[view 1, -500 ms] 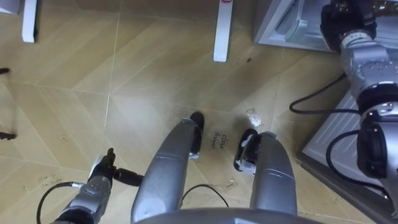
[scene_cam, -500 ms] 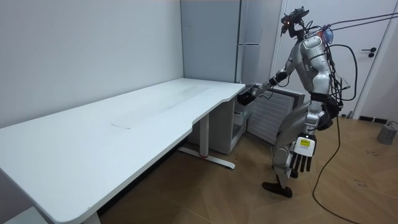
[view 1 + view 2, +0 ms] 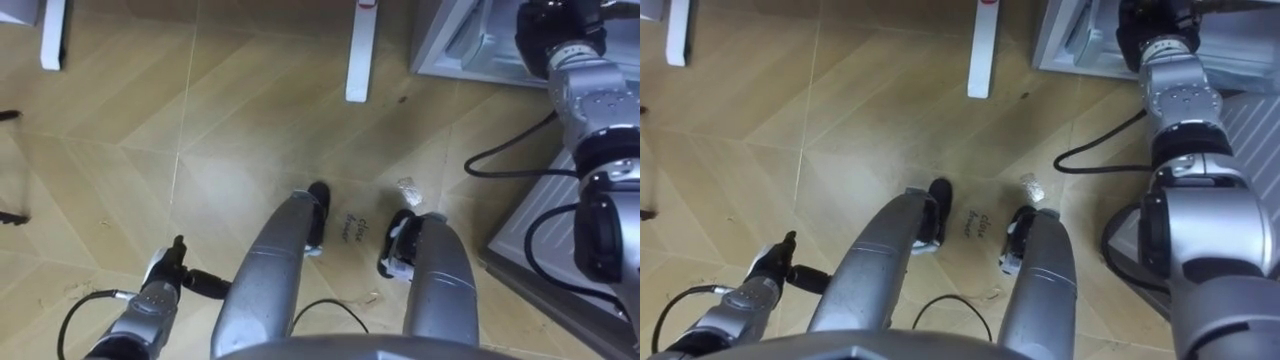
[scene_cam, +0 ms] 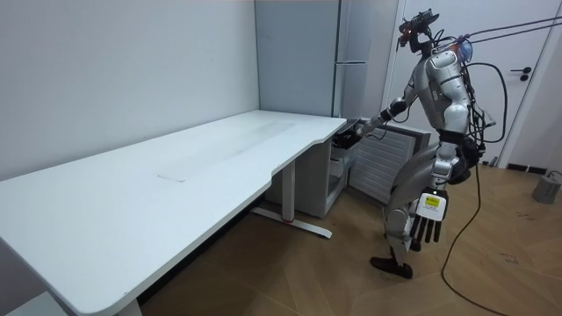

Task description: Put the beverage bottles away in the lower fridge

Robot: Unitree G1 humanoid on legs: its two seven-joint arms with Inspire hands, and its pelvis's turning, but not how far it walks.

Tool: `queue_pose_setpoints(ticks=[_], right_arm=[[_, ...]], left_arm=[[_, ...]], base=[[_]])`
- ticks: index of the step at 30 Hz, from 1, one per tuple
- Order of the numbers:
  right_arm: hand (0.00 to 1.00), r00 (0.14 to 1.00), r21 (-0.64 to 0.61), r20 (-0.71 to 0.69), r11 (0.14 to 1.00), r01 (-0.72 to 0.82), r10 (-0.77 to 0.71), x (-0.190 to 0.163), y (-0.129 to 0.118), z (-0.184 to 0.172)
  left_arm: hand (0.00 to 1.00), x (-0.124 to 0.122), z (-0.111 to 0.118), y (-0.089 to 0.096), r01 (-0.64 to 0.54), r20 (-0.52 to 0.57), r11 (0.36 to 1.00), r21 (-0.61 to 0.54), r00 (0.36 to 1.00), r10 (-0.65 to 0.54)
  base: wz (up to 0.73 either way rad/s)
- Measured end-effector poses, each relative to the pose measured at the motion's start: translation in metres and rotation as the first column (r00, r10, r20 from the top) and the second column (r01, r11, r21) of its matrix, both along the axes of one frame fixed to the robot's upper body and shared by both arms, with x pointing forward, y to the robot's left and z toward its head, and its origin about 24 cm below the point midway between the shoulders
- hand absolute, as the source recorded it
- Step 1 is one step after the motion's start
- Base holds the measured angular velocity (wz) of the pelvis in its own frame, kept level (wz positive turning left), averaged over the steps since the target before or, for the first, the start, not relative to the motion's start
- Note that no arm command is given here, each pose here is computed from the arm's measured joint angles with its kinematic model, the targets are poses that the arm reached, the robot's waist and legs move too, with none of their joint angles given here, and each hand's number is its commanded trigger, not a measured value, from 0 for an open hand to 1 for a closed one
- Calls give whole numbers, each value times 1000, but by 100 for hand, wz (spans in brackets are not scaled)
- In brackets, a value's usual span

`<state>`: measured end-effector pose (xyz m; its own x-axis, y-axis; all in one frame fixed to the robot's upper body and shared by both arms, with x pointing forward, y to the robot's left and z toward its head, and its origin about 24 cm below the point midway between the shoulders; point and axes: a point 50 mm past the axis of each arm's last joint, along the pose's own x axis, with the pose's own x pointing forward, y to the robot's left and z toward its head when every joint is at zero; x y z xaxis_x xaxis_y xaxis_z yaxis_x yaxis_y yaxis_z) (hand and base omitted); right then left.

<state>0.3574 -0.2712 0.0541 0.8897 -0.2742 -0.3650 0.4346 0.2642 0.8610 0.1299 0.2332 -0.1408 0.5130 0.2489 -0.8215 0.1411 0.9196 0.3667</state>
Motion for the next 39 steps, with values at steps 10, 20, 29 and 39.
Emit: queue_pose_setpoints(ticks=[10, 20, 29, 39], right_arm=[[0, 1000, 0, -5, 1000, 2, -2, -1, 0, -1], [0, 1000, 3, -11, 1000, 5, -5, -1, 0, -2], [0, 1000, 9, -14, 1000, 1, -1, -1, 0, -3], [0, 998, 62, -49, 997, 35, -32, -7, -3, -13]], left_arm=[[0, -4, -1, 0, -5, -7, 1000, 3, 1000, 5], [0, -5, -1, 1, -19, -2, 1000, 10, 1000, 19], [0, -5, -1, 1, -38, -7, 999, 1, 999, 38], [0, -7, -2, 0, -39, -20, 999, -4, 999, 39]], base=[[0], [0], [0], [0]])
